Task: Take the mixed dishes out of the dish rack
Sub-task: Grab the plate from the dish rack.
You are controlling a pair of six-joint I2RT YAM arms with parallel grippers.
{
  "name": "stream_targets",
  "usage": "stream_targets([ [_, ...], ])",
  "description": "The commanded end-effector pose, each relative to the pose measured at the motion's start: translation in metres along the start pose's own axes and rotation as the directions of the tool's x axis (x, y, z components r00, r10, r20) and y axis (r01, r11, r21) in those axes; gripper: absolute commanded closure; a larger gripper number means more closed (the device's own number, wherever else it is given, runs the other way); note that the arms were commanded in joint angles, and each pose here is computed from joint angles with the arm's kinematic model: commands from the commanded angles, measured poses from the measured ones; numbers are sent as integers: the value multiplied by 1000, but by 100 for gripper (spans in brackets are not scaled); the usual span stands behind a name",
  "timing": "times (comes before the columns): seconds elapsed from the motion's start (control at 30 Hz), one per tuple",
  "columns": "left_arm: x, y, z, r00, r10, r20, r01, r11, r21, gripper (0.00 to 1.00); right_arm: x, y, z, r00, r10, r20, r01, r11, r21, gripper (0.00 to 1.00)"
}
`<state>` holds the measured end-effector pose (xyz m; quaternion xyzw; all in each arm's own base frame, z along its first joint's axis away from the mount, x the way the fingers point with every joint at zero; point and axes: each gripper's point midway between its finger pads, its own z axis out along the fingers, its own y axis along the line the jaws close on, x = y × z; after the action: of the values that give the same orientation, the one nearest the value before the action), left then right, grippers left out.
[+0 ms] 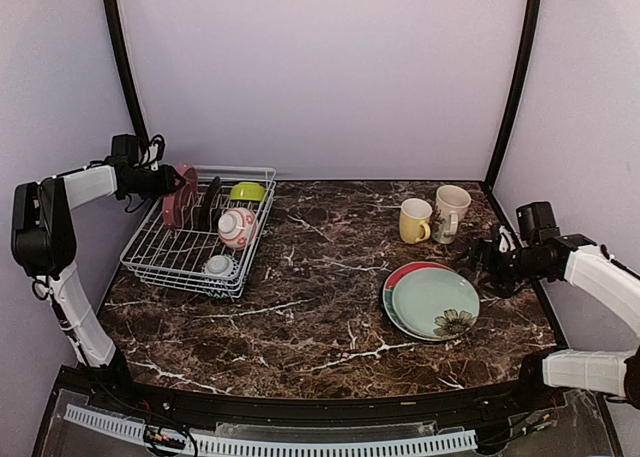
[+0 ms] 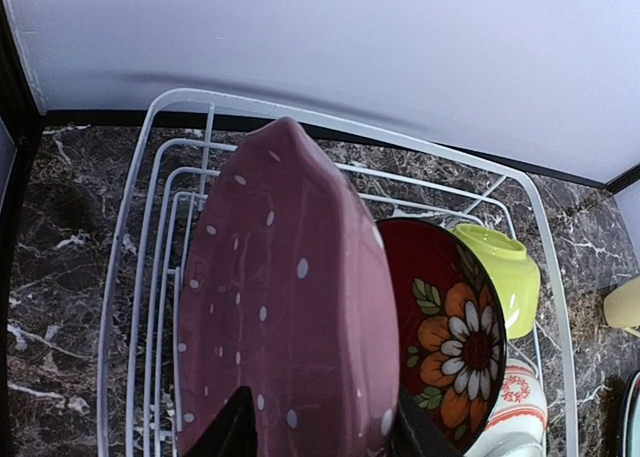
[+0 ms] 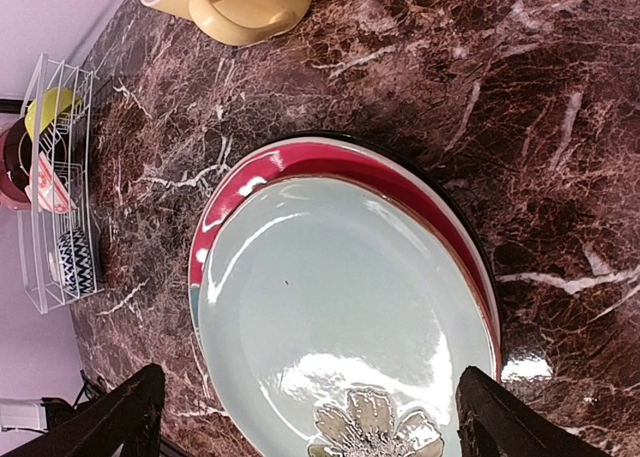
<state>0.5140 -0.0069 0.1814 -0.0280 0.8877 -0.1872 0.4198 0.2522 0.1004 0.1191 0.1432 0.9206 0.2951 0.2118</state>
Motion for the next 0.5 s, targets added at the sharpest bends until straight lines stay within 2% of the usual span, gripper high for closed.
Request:
stream_targets([
  [0.0, 8, 0, 1, 998, 10, -59, -9, 1000, 8, 62, -13, 10, -6, 998, -30, 52, 31, 999, -27, 1],
  [0.47, 0, -6, -7, 998, 45, -53, -44, 999, 21, 87, -25, 16, 0, 999, -37, 29, 38, 999, -34, 1],
])
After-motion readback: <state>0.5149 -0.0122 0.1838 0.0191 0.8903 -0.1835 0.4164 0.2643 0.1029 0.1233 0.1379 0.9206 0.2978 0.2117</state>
